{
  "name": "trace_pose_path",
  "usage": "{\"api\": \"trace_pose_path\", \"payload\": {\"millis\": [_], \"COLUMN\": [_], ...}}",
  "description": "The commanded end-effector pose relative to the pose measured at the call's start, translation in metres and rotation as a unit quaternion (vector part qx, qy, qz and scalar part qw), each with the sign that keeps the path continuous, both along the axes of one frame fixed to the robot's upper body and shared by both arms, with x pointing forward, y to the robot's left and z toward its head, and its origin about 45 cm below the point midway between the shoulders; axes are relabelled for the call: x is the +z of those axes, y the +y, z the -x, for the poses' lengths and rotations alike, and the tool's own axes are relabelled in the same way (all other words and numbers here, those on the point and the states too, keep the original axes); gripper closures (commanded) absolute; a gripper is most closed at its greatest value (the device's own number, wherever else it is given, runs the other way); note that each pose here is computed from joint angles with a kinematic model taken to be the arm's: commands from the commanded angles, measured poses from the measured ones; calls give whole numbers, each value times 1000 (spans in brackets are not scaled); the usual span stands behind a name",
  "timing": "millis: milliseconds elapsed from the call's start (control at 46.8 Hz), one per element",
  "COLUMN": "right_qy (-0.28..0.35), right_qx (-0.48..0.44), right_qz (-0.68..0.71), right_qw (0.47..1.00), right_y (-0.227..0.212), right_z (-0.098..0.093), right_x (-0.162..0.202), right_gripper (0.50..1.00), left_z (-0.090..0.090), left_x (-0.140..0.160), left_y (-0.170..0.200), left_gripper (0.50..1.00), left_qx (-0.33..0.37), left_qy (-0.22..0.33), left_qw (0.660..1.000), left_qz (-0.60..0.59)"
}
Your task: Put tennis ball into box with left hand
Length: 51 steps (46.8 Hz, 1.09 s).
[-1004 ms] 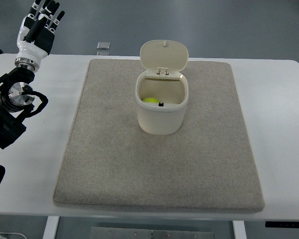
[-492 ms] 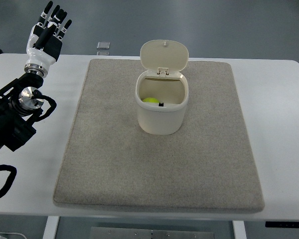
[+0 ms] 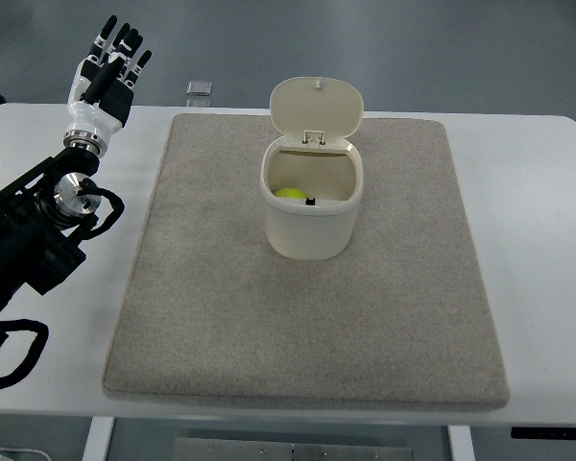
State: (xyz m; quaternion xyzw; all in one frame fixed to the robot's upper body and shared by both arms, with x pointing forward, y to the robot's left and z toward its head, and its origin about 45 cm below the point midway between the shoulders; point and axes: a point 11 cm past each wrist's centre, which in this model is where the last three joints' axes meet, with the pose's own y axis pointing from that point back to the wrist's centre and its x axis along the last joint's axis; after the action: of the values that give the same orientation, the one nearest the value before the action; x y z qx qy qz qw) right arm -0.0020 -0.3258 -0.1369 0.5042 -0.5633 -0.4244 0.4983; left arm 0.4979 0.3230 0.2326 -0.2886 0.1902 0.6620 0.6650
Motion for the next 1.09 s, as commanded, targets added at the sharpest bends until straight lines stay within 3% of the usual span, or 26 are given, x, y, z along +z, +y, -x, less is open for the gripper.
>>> {"api": "trace_pose_path", "payload": {"millis": [0,1069], "right_qy": [1,-5], "right_qx": [0,-3], "right_qz": [0,-4], "right_qw": [1000,1000], "right_y": [0,1], "right_z": [1,-5], "right_x": [0,0], "right_gripper": [562,562], "left_z": [0,-1], "left_x": [0,3], "left_y": [-1,3], "left_gripper": [615,615], "left_qx": [-1,1], "left_qy": [0,-3], "left_qw": [1000,1000], "left_qz": [0,-1]}}
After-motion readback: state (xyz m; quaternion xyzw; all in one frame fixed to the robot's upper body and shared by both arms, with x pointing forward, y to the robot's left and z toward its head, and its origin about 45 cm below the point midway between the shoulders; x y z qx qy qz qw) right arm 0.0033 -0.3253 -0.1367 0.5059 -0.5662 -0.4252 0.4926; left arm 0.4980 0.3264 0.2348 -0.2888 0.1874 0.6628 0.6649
